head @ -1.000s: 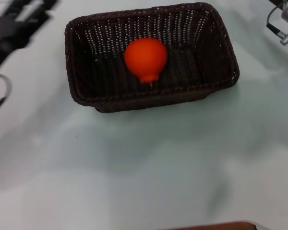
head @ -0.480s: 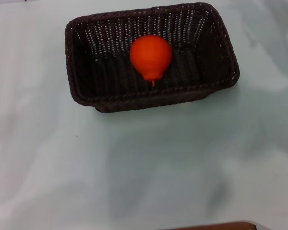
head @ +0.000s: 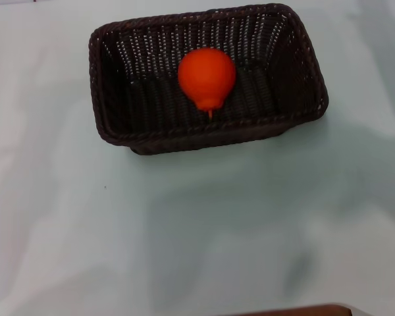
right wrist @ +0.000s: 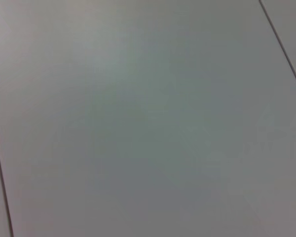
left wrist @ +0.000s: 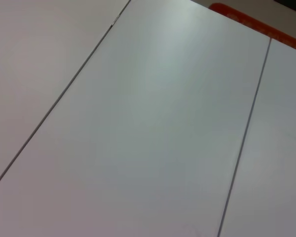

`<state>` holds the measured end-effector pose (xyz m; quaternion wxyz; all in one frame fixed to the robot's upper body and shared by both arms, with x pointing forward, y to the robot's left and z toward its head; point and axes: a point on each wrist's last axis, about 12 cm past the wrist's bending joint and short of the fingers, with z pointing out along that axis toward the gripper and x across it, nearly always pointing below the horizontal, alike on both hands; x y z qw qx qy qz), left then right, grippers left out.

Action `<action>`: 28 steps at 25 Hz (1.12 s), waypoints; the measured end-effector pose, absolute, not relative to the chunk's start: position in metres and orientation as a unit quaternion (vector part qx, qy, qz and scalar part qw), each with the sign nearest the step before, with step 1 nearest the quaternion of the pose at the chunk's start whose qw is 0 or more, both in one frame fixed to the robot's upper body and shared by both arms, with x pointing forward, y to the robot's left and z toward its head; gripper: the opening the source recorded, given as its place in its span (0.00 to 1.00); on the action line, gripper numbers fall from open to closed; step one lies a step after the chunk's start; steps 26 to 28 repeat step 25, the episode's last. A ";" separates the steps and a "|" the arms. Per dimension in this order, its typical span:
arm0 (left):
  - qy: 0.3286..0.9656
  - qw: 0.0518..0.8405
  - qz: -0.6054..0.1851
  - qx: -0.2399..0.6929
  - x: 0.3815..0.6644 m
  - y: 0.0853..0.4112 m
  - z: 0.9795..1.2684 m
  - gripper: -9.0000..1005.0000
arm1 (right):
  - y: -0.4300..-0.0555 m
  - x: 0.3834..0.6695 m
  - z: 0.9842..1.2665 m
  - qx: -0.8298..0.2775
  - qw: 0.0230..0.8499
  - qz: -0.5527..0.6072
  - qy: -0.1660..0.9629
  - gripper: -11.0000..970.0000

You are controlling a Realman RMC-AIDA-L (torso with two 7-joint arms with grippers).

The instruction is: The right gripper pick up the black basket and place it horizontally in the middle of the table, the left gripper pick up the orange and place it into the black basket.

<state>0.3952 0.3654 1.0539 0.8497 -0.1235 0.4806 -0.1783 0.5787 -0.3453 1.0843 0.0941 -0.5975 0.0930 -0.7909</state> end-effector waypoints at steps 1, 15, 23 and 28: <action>0.481 0.849 -0.179 -0.124 0.396 0.365 1.054 0.88 | -0.344 0.578 1.084 -0.596 0.079 -0.795 0.083 0.90; 0.486 0.845 -0.183 -0.123 0.398 0.363 1.053 0.88 | -0.345 0.573 1.082 -0.590 0.019 -0.804 0.065 0.89; 0.489 0.843 -0.185 -0.127 0.398 0.362 1.051 0.88 | -0.344 0.572 1.081 -0.591 0.022 -0.803 0.071 0.89; 0.489 0.843 -0.186 -0.129 0.397 0.361 1.050 0.88 | -0.344 0.572 1.081 -0.591 0.023 -0.803 0.071 0.89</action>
